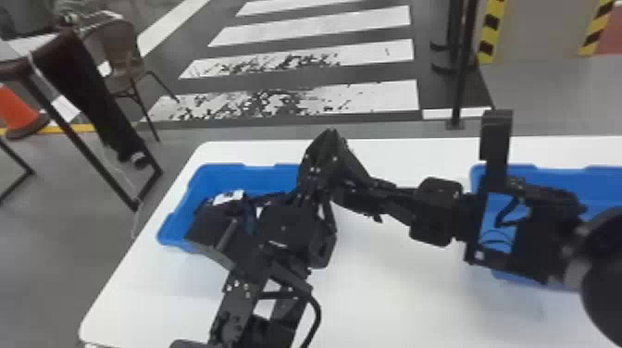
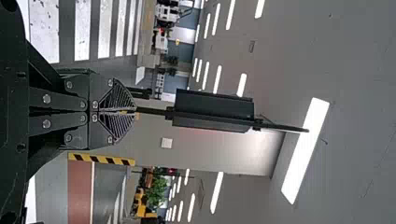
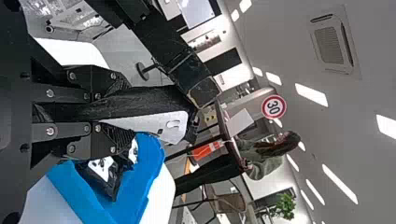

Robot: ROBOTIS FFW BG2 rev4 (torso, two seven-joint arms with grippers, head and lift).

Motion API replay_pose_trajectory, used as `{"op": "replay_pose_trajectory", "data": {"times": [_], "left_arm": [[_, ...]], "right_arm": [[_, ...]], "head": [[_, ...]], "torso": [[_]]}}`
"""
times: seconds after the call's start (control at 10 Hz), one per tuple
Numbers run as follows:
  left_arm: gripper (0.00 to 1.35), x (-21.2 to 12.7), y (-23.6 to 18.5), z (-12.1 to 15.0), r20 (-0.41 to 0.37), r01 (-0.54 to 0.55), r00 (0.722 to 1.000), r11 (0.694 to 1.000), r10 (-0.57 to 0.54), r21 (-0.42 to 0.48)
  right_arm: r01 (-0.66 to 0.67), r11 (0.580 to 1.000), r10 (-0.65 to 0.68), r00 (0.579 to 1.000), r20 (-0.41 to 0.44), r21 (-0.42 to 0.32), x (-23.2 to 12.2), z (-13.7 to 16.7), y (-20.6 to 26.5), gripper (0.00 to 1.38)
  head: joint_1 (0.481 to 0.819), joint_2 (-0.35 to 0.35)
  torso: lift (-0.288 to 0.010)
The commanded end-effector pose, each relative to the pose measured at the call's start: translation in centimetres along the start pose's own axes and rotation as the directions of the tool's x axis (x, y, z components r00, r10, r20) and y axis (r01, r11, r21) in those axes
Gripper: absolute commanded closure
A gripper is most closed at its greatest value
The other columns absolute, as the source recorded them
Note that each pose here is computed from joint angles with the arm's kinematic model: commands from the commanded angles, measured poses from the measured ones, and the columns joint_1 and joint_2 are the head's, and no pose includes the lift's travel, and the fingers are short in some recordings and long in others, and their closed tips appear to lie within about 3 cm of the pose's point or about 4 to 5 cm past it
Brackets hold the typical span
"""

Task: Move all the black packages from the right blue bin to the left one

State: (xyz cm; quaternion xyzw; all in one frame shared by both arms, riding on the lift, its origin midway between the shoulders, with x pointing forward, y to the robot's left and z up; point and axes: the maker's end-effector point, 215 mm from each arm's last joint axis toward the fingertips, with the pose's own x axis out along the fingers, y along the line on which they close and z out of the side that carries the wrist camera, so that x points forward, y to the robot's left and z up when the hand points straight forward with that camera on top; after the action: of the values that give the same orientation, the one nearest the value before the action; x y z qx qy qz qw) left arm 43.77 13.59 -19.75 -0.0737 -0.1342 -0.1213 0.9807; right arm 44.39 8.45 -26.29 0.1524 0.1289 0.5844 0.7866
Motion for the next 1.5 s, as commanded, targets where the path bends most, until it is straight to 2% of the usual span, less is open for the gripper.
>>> {"op": "replay_pose_trajectory", "data": {"times": [0.0, 0.2, 0.3, 0.4, 0.5, 0.6, 0.7, 0.8, 0.9, 1.1, 1.2, 1.4], "left_arm": [[1.21, -0.1, -0.9, -0.2, -0.005, 0.015, 1.0, 1.0, -0.015, -0.019], [1.21, -0.1, -1.6, -0.4, -0.01, 0.029, 1.0, 0.999, -0.029, -0.041], [1.21, -0.3, -2.0, -1.2, -0.034, 0.031, 0.999, 0.996, -0.034, -0.083], [1.2, -0.3, -3.8, -3.2, -0.101, 0.053, 0.992, 0.974, -0.077, -0.222], [0.77, -0.3, -3.8, -3.0, -0.097, 0.051, 0.992, 0.968, -0.077, -0.246], [0.21, -0.3, -3.3, -2.7, -0.085, 0.043, 0.994, 0.971, -0.065, -0.237], [0.05, -0.2, -3.6, -2.9, -0.093, 0.047, 0.993, 0.97, -0.071, -0.239], [0.14, -0.2, -3.7, -3.0, -0.095, 0.051, 0.993, 0.971, -0.075, -0.234], [0.17, -0.1, -3.6, -2.8, -0.091, 0.051, 0.993, 0.975, -0.072, -0.217], [0.18, 0.0, -2.0, -1.0, -0.034, 0.025, 0.999, 0.987, -0.031, -0.161], [0.18, 0.0, -1.0, 0.7, 0.022, 0.007, 1.0, 0.995, -0.005, -0.097], [0.18, 0.0, -0.7, 0.0, -0.014, -0.008, 1.0, 0.997, 0.007, -0.075]], "right_arm": [[0.003, 1.0, -0.003, 1.0, 0.003, -0.007, 0.1, 0.2, 0.0, 1.14], [0.012, 1.0, -0.012, 1.0, 0.005, -0.014, 0.0, 0.3, -0.3, 1.17], [0.014, 1.0, -0.014, 1.0, 0.007, -0.019, 0.0, 0.5, -0.3, 1.18], [0.016, 1.0, -0.016, 1.0, 0.009, -0.02, 0.0, 0.5, -0.3, 1.18], [0.017, 1.0, -0.017, 1.0, 0.008, -0.022, 0.0, 0.5, -0.4, 1.18], [0.016, 1.0, -0.016, 1.0, 0.009, -0.021, 0.1, 0.5, -0.3, 1.18], [0.016, 1.0, -0.016, 1.0, 0.012, -0.022, 0.1, 0.6, -0.3, 1.18], [0.018, 1.0, -0.018, 1.0, 0.01, -0.024, 0.0, 0.6, -0.4, 1.18], [0.019, 0.999, -0.018, 1.0, 0.009, -0.029, 0.0, 0.6, -0.4, 1.18], [0.02, 0.999, -0.019, 1.0, 0.014, -0.041, 0.1, 0.8, -0.3, 1.18], [0.02, 0.999, -0.019, 1.0, 0.014, -0.041, 0.1, 0.8, -0.3, 1.18], [0.014, 0.999, -0.014, 1.0, 0.016, -0.042, 0.2, 0.9, 0.0, 1.18]], "head": [[0.685, 0.275], [0.686, 0.262], [0.686, 0.258], [0.689, 0.254], [0.695, 0.238], [0.695, 0.226], [0.695, 0.227], [0.695, 0.229], [0.695, 0.227], [0.695, 0.228], [0.695, 0.238], [0.677, 0.263]], "torso": [[-0.178], [-0.178], [-0.178], [-0.178], [-0.178], [-0.178], [-0.178], [-0.178], [-0.178], [-0.178], [-0.178], [-0.178]]}}
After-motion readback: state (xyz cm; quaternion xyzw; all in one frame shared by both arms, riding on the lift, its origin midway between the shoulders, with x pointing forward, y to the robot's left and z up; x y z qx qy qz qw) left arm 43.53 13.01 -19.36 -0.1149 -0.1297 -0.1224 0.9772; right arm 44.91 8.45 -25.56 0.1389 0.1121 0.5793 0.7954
